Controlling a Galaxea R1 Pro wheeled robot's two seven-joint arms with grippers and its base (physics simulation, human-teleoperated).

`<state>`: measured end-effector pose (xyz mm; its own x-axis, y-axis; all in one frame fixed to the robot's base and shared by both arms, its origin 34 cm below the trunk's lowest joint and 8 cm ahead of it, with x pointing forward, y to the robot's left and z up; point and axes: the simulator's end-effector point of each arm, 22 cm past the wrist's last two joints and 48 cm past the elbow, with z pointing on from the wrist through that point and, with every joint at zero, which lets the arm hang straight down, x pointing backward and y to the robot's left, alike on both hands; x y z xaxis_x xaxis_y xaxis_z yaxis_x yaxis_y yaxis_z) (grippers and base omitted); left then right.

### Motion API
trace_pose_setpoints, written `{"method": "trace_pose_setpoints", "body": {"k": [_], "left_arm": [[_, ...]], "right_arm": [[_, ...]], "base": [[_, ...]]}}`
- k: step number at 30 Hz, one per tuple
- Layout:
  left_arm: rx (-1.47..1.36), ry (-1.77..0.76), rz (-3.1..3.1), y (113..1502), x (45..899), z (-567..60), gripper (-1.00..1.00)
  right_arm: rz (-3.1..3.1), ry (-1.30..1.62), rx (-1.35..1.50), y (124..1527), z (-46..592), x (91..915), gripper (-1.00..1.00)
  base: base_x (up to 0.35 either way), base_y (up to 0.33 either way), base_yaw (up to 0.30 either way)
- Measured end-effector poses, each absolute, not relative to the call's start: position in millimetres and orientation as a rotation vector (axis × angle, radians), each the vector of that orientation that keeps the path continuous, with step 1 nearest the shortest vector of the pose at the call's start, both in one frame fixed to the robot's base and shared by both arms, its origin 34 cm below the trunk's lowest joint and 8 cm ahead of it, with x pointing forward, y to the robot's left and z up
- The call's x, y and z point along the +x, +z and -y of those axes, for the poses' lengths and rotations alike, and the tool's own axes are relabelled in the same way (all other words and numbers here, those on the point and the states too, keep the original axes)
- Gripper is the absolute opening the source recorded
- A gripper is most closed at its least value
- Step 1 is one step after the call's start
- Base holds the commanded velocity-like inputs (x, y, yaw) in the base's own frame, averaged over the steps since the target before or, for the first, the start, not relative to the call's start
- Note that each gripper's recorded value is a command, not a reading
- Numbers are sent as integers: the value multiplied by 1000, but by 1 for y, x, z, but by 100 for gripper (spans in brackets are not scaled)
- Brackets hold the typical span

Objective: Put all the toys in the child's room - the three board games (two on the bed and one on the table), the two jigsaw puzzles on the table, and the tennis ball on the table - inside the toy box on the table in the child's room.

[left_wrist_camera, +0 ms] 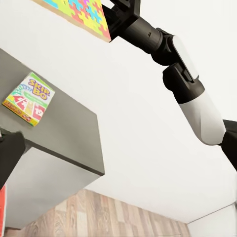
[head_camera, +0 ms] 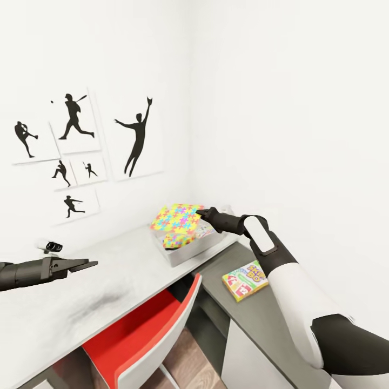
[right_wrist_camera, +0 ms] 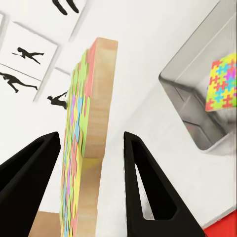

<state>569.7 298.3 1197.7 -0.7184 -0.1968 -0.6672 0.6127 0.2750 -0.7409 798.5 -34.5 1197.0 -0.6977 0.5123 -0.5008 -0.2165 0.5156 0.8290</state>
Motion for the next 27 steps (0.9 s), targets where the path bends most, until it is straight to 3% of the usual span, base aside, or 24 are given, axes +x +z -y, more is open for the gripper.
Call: {"method": "trace_pose_setpoints", "body": {"k": [15, 27], "left_arm": [[375, -1516, -1868, 1198, 570, -298, 100], [375, -1516, -1868, 1198, 569, -298, 100]], "right_arm": [[-2005, 1237, 244, 1197, 35, 799, -100], [-2003, 1238, 244, 1198, 36, 799, -100]], "base": [[36, 125, -28], [52, 20, 0]]}}
